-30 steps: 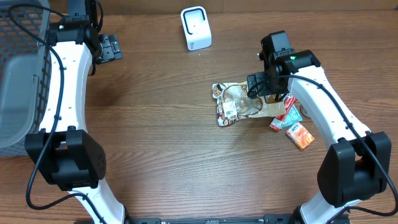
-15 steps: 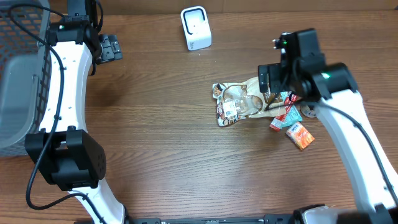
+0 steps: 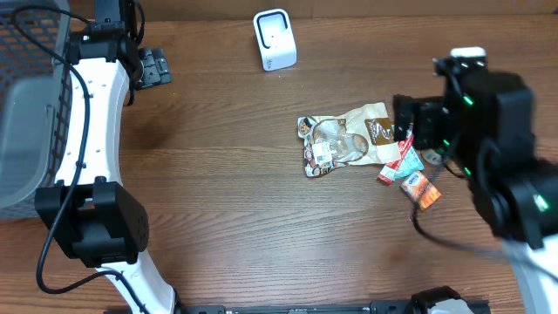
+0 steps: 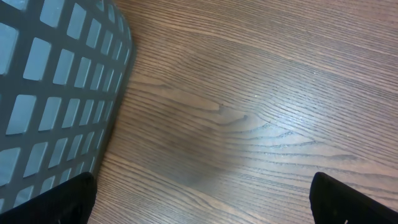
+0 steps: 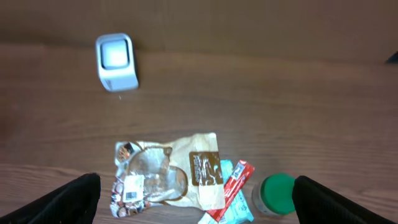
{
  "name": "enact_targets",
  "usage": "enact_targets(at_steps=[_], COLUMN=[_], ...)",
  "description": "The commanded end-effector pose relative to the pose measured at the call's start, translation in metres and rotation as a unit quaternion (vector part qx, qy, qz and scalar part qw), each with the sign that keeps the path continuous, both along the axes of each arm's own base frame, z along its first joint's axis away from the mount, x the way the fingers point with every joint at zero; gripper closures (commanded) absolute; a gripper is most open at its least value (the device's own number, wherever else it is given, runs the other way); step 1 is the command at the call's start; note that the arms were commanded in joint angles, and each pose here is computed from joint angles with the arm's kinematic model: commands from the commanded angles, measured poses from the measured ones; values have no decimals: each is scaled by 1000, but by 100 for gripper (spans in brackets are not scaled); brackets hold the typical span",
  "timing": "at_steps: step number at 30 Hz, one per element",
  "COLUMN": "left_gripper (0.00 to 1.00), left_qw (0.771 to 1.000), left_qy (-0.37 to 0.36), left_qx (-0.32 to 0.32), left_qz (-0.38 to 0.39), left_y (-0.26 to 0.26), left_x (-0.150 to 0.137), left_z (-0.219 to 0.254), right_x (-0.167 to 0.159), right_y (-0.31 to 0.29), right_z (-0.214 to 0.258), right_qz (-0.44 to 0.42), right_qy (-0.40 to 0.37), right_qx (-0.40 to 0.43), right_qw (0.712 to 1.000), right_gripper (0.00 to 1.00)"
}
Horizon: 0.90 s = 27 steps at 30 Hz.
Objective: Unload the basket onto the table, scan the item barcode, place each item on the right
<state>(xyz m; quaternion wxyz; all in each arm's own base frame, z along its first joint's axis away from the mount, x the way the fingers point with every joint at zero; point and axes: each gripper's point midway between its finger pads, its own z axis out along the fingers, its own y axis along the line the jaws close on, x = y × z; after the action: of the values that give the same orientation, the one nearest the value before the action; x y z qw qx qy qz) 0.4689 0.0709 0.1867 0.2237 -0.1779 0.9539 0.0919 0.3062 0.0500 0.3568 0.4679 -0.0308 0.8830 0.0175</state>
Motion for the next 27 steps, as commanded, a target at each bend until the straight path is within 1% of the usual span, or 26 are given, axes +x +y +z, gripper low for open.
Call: enact_targets(at_steps=[1,9,15,17,21,27], left_gripper=[0,0,0,0,0,0], left_qw=[1000,1000,1000,1000,1000,1000], left_qy=[2,2,2,2,2,2], left_qx=[10,10,10,10,10,10], left_qz=[-7,-7,-7,-7,-7,-7], left_y=[1,1,1,1,1,1], left_x=[0,1,0,0,0,1], left_z=[1,1,1,1,1,1], right_x=[-22,-67,-98,-107,-127,-152], right_y=[-6,-17,-26,-36,-42,-47], right_z=[27,65,69,77,83,76], right_qz=[-2,-3,-5,-26,-29,-28], right_qy=[-47,-122,-137,-157,-181,-212], right_qx=[14,31,31,24,29,39], right_qw=[999,992,990,987,983,976], right_gripper=[0,0,0,0,0,0])
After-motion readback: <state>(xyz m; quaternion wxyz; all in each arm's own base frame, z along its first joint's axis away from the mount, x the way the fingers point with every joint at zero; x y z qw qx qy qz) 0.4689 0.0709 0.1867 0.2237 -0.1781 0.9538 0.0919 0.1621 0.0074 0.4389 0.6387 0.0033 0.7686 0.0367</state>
